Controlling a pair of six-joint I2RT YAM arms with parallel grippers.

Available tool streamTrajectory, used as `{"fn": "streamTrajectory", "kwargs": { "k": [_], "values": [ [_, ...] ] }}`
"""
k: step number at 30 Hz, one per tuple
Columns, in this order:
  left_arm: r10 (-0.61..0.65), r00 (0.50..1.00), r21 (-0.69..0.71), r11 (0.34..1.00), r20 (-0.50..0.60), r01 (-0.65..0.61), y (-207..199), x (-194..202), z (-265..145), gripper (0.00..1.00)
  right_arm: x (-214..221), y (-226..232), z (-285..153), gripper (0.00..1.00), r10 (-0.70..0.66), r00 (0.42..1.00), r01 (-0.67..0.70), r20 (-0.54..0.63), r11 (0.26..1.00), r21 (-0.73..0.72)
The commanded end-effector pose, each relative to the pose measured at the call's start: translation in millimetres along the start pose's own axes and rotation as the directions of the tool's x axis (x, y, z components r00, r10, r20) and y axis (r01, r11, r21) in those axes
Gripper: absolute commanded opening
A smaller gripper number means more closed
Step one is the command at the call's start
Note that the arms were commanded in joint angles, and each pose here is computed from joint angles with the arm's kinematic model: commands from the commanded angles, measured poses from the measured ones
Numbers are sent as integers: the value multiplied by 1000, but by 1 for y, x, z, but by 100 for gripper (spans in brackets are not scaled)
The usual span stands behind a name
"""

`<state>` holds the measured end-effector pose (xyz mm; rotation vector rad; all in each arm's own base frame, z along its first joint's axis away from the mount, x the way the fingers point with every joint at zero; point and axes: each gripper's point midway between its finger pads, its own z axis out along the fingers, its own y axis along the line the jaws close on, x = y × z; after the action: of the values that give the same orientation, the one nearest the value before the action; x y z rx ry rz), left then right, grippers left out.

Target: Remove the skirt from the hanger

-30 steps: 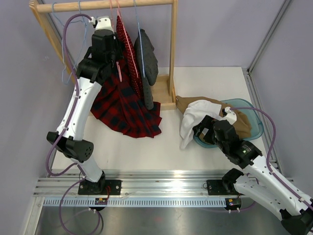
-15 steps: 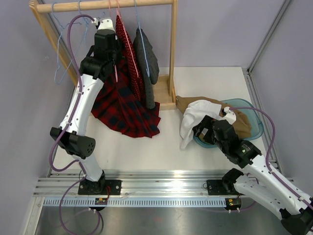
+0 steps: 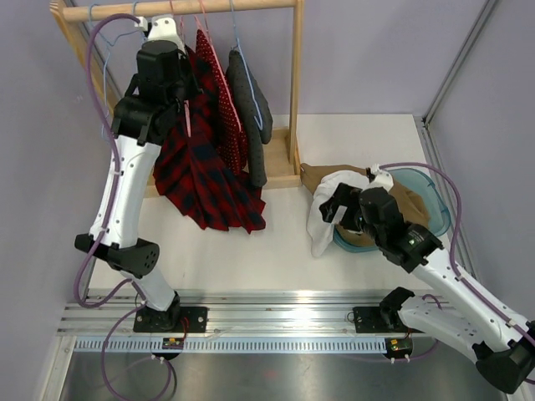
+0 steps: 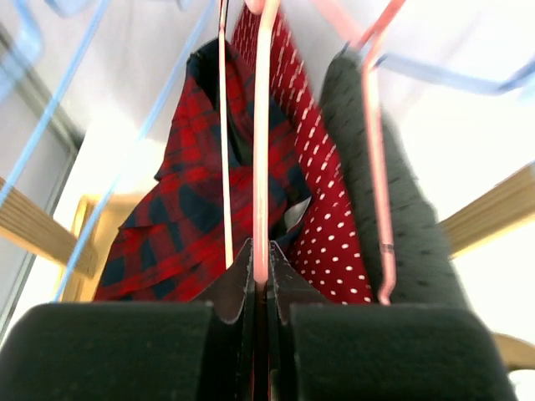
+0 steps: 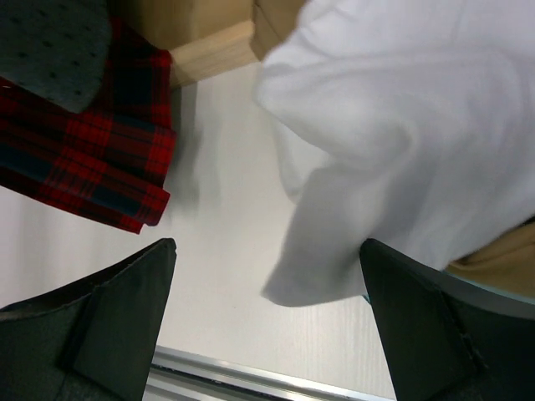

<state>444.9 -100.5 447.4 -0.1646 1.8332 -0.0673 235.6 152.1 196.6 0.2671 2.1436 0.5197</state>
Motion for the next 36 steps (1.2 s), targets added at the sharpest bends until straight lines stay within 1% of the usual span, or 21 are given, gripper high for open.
{"fn": "streamTrajectory", "kwargs": {
  "k": [1, 6, 7, 9, 10, 11, 12, 13, 14, 15, 18, 20, 23, 24, 26, 27, 28, 29, 32, 35, 36],
  "values": [
    [-117, 935, 123, 989, 336, 79, 0, -115, -92, 0, -52, 54, -12, 99, -40, 993, 57, 109, 985, -165],
    [-134, 926, 148, 985, 353, 86, 4, -120, -114, 0, -85, 107, -21, 99, -91, 987, 129, 135, 942, -309],
    [-147, 923, 160, 983, 356, 95, 4, -121, -118, 0, -87, 129, -29, 99, -112, 985, 155, 127, 902, -403],
    [-158, 923, 183, 978, 351, 98, 1, -119, -120, 0, -100, 169, -42, 99, -160, 978, 205, 131, 829, -520],
    [-169, 922, 194, 975, 349, 105, 0, -117, -122, 0, -102, 183, -46, 99, -182, 975, 221, 125, 797, -563],
    [-171, 923, 199, 974, 343, 107, -1, -115, -121, 0, -92, 207, -60, 99, -226, 968, 243, 109, 737, -631],
    [-170, 927, 199, 974, 335, 107, -2, -112, -119, 0, -97, 228, -67, 100, -273, 952, 297, 141, 700, -650],
    [-173, 929, 200, 973, 327, 111, -2, -109, -118, 0, -98, 240, -68, 99, -299, 939, 336, 170, 692, -639],
    [-174, 929, 200, 973, 325, 112, -2, -108, -118, 0, -70, 265, -71, 100, -365, 918, 368, 154, 643, -671],
    [-176, 930, 202, 973, 322, 114, -3, -107, -117, 0, -79, 283, -83, 99, -373, 905, 406, 205, 610, -681],
    [-184, 932, 213, 970, 313, 120, -6, -103, -116, 0, -59, 313, -71, 99, -390, 907, 382, 157, 606, -698],
    [-193, 933, 223, 966, 303, 128, -8, -101, -116, 0, -53, 328, -66, 100, -381, 910, 375, 162, 590, -716],
    [-206, 934, 239, 961, 293, 137, -12, -98, -117, 0, -37, 349, -45, 100, -367, 918, 352, 152, 573, -740],
    [-210, 934, 249, 959, 289, 139, -13, -98, -119, 0, -26, 354, -30, 99, -374, 918, 345, 135, 580, -738],
    [-232, 930, 268, 951, 284, 155, -15, -98, -122, 0, -23, 365, -18, 99, -357, 922, 343, 152, 570, -746],
    [-241, 929, 287, 945, 281, 158, -17, -99, -126, 0, -10, 366, -2, 99, -372, 917, 349, 143, 574, -741],
    [-256, 927, 299, 939, 274, 171, -19, -99, -128, 0, -14, 374, 2, 99, -347, 921, 355, 176, 566, -744],
    [-262, 926, 312, 934, 270, 174, -21, -99, -132, 0, -5, 376, 17, 100, -356, 918, 361, 174, 572, -737],
    [-274, 928, 320, 929, 250, 188, -21, -94, -134, 0, -7, 384, 34, 99, -330, 918, 380, 219, 583, -718],
    [-286, 932, 342, 918, 224, 200, -24, -85, -135, 0, 1, 392, 53, 99, -338, 901, 425, 272, 559, -712],
    [-289, 932, 350, 915, 219, 201, -25, -83, -136, 0, 1, 395, 54, 93, -342, 895, 437, 285, 546, -715]
  ]
}}
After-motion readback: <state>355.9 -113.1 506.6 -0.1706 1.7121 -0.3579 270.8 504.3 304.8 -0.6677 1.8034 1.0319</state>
